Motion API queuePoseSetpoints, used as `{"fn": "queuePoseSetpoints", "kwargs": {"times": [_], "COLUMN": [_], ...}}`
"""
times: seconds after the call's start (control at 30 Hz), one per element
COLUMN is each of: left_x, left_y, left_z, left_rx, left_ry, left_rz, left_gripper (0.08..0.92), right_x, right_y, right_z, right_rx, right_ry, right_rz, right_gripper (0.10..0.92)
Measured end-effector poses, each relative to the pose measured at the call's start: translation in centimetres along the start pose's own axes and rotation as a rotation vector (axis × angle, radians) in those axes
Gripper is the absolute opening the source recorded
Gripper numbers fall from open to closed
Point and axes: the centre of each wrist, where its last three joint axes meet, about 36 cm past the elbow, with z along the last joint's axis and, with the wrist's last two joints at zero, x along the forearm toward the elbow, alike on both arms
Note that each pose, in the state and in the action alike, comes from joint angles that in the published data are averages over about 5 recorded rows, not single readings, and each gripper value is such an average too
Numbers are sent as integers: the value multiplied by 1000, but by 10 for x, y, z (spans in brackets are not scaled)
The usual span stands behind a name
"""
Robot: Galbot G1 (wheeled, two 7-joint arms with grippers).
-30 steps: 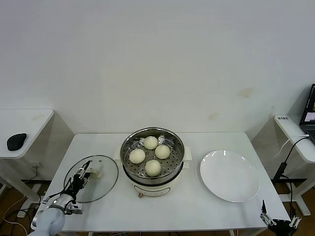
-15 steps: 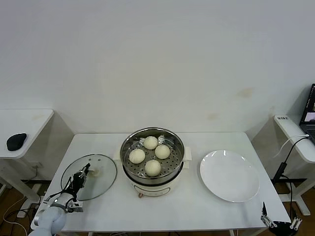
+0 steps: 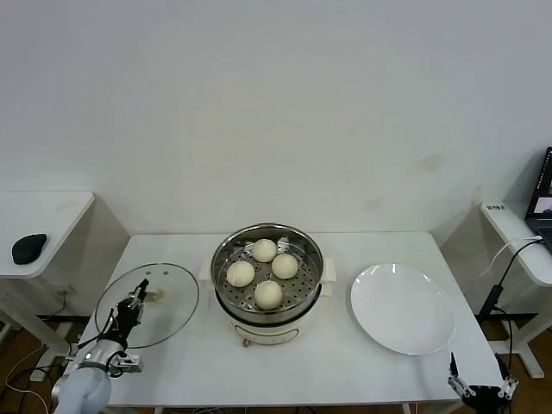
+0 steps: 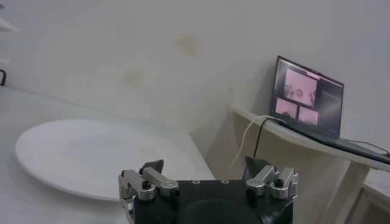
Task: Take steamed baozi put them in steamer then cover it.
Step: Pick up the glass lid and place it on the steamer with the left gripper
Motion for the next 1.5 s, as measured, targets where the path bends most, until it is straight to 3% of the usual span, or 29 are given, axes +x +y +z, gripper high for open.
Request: {"fn": "queuePoseSetpoints", "kwargs": {"times": [0.43,0.57,0.73,0.9,1.23,1.5], "left_x": [54,65,70,66,37,12], "left_y": [84,117,151,163,175,180], "left_z": [-23,-37,-65,-95,-154,-202], "left_rx": [27,46,107,175,231,177], "left_ry": [121,140,123,94,40,-8], "left_rz": [-71,-91,-121,-133,-134,-114], "left_gripper": [131,131,131,131,131,131], "right_x": [-5,-8,-12,-17,-24,-23], "right_y": [12,19,31,44,66,79], "right_z": [-9,-9,-9,-12,-15,-14], "right_rx": [31,32,30,28,48,62], "right_ry": [-8,-6,-2,-1,6,18], "right_rz": [-80,-103,-126,-144,-169,-185], "right_gripper": [823,823,823,823,823,823]}}
